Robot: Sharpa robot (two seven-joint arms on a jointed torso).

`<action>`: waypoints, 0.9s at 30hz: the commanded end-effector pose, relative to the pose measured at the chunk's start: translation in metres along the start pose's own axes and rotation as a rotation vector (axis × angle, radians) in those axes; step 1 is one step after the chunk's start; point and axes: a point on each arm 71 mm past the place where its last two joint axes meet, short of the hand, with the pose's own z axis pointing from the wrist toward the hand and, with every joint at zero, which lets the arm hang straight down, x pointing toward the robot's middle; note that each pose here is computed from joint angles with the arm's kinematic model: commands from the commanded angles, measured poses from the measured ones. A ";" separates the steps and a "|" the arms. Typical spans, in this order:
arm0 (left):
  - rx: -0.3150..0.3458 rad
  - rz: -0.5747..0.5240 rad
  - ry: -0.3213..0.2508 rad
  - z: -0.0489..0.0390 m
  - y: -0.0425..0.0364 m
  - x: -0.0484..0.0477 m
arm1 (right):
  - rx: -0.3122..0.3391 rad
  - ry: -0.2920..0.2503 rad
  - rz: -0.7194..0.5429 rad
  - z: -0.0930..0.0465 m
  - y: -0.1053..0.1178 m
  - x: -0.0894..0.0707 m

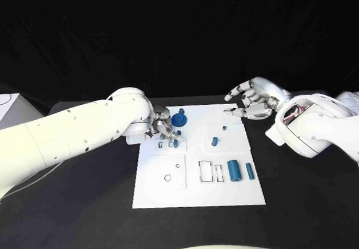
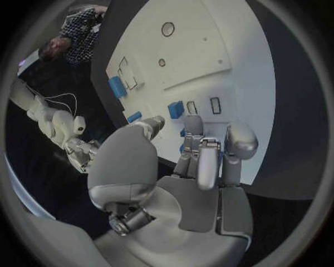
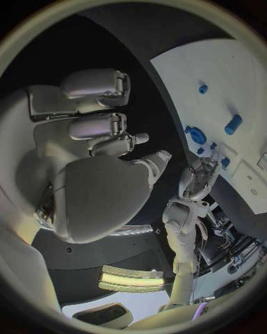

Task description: Assemble the parts on the task board

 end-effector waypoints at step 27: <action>0.019 -0.017 0.069 0.0018 -0.0041 0.0073 | -0.018 -0.008 -0.032 0.005 0.002 0.001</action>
